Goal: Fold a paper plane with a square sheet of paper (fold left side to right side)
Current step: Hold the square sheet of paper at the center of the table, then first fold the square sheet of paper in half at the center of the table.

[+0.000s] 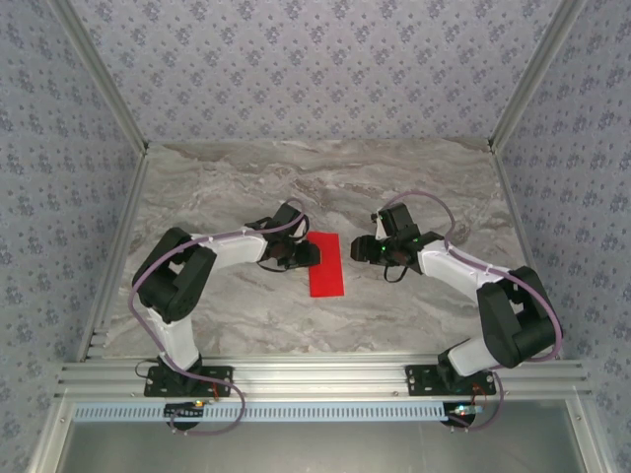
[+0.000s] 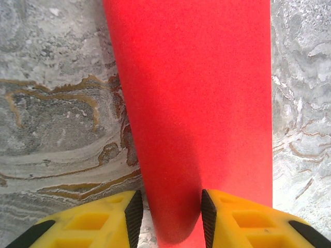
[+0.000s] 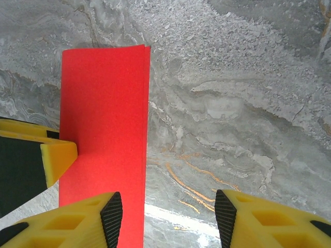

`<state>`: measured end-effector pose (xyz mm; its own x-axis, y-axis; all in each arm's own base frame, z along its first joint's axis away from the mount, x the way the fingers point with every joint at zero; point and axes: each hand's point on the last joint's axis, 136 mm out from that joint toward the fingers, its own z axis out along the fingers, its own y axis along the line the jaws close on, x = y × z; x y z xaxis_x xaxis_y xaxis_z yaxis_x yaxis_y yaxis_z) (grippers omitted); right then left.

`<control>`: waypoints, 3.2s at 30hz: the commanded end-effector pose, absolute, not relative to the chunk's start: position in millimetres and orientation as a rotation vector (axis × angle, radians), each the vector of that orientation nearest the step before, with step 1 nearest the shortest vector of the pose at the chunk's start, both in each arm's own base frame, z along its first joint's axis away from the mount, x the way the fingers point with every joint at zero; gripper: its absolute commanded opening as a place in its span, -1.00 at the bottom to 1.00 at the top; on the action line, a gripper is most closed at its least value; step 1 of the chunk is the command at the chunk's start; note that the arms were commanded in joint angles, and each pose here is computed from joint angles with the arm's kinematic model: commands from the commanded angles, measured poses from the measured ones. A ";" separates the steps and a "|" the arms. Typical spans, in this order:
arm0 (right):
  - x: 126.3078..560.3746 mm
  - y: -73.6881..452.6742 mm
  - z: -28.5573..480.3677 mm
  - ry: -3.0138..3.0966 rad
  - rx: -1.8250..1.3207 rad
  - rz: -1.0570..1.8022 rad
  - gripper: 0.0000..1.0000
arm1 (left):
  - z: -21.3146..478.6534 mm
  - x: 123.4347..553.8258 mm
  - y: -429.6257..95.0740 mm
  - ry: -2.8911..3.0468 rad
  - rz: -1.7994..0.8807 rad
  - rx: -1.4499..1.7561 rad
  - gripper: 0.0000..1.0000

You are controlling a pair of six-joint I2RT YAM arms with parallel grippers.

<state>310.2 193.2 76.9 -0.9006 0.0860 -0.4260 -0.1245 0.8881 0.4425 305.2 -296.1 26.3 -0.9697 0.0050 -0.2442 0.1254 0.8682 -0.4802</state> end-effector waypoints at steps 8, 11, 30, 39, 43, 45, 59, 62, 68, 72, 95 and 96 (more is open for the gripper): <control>305.4 188.7 78.5 2.612 -0.041 0.634 0.10 | 6.6 296.8 -293.0 2.873 -0.672 0.133 -0.21; 305.0 188.6 78.7 2.612 -0.041 0.634 0.11 | 5.6 296.6 -293.4 2.876 -0.671 0.135 -0.20; 302.8 190.3 77.9 2.617 -0.044 0.648 0.12 | 2.4 296.5 -296.9 2.893 -0.650 0.162 -0.14; 300.3 209.0 73.9 2.631 -0.074 0.756 0.02 | 2.0 296.0 -296.4 2.896 -0.647 0.160 -0.14; 298.9 220.0 70.0 2.647 -0.100 0.790 -0.02 | 2.2 296.1 -296.2 2.895 -0.647 0.160 -0.14; 298.1 225.7 67.7 2.655 -0.118 0.796 -0.03 | 1.5 295.6 -296.0 2.896 -0.645 0.162 -0.14; 305.8 265.6 37.8 2.727 -0.113 0.928 -0.67 | 1.9 295.7 -296.1 2.896 -0.644 0.161 -0.14; 305.5 263.2 29.9 2.750 -0.110 0.896 -0.72 | 1.5 295.7 -295.6 2.898 -0.643 0.157 -0.14; 299.1 254.4 13.3 2.812 -0.103 0.824 -0.75 | 1.7 295.5 -296.0 2.898 -0.644 0.159 -0.14; 292.2 245.0 -0.5 2.867 -0.099 0.752 -0.75 | 3.9 295.8 -296.0 2.894 -0.645 0.161 -0.14; 273.3 225.7 -25.7 2.977 -0.096 0.602 -0.75 | 112.5 293.3 -333.2 2.615 -1.073 0.267 -0.30; 272.6 226.2 -25.7 2.978 -0.099 0.603 -0.75 | 111.0 293.4 -338.0 2.616 -1.108 0.268 -0.34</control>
